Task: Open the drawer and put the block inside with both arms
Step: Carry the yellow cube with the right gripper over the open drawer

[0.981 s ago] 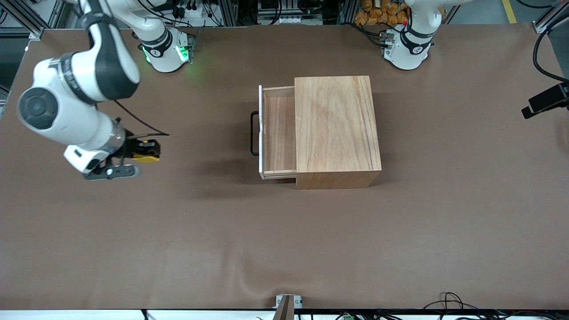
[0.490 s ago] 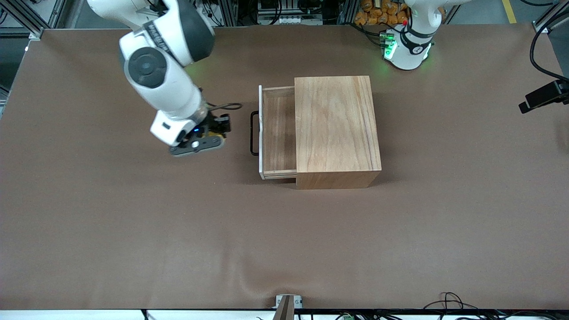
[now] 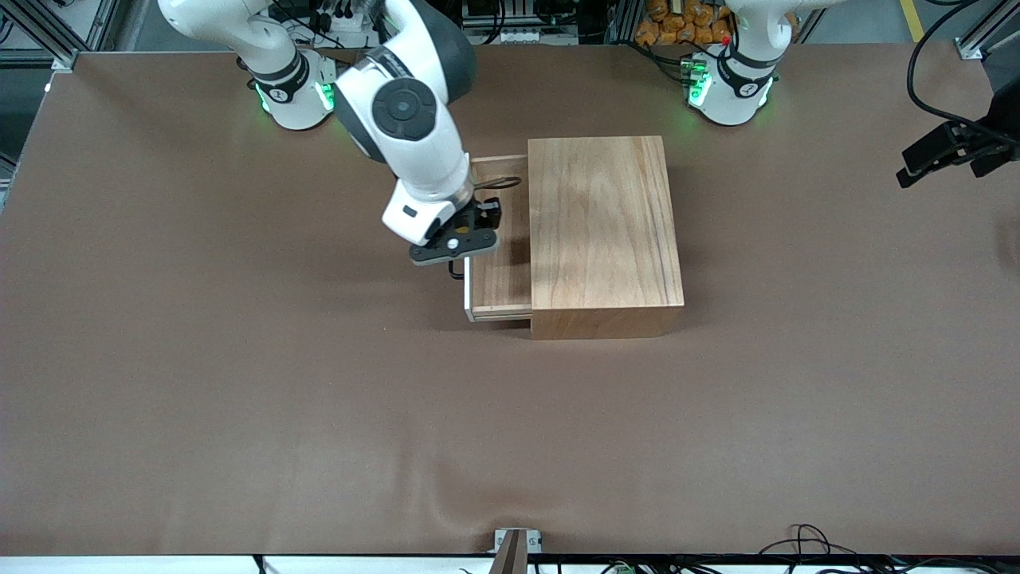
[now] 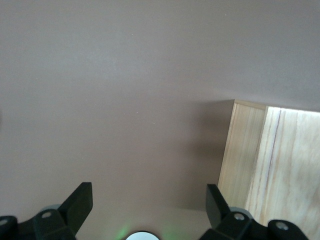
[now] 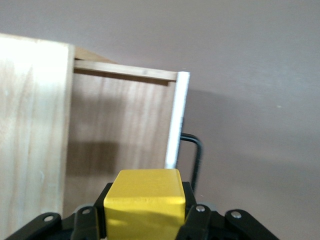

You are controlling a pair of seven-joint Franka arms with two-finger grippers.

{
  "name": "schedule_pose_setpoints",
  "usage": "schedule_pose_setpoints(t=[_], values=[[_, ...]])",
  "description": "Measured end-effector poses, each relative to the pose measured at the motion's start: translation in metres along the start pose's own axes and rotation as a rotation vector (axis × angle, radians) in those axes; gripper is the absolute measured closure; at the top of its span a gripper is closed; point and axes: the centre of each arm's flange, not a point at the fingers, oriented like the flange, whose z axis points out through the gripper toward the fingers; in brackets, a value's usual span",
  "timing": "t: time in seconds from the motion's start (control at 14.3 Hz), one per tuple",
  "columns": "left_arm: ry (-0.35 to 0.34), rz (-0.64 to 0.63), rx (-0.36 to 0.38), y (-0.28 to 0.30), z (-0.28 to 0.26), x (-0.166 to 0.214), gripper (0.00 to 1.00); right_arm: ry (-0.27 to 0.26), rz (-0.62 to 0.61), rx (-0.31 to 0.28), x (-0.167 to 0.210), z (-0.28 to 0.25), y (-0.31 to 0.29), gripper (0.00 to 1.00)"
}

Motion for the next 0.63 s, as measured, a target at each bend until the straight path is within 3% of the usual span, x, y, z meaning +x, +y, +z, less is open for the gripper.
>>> schedule_pose_setpoints(t=[0.35, 0.63], values=[[0.019, 0.077, 0.002, -0.001, -0.010, -0.011, 0.00, 0.014, 0.022, 0.007, 0.000, 0.025, -0.018, 0.44], [0.021, 0.095, 0.003, -0.001, -0.011, -0.012, 0.00, -0.006, 0.027, -0.013, -0.004, 0.058, -0.030, 0.44]])
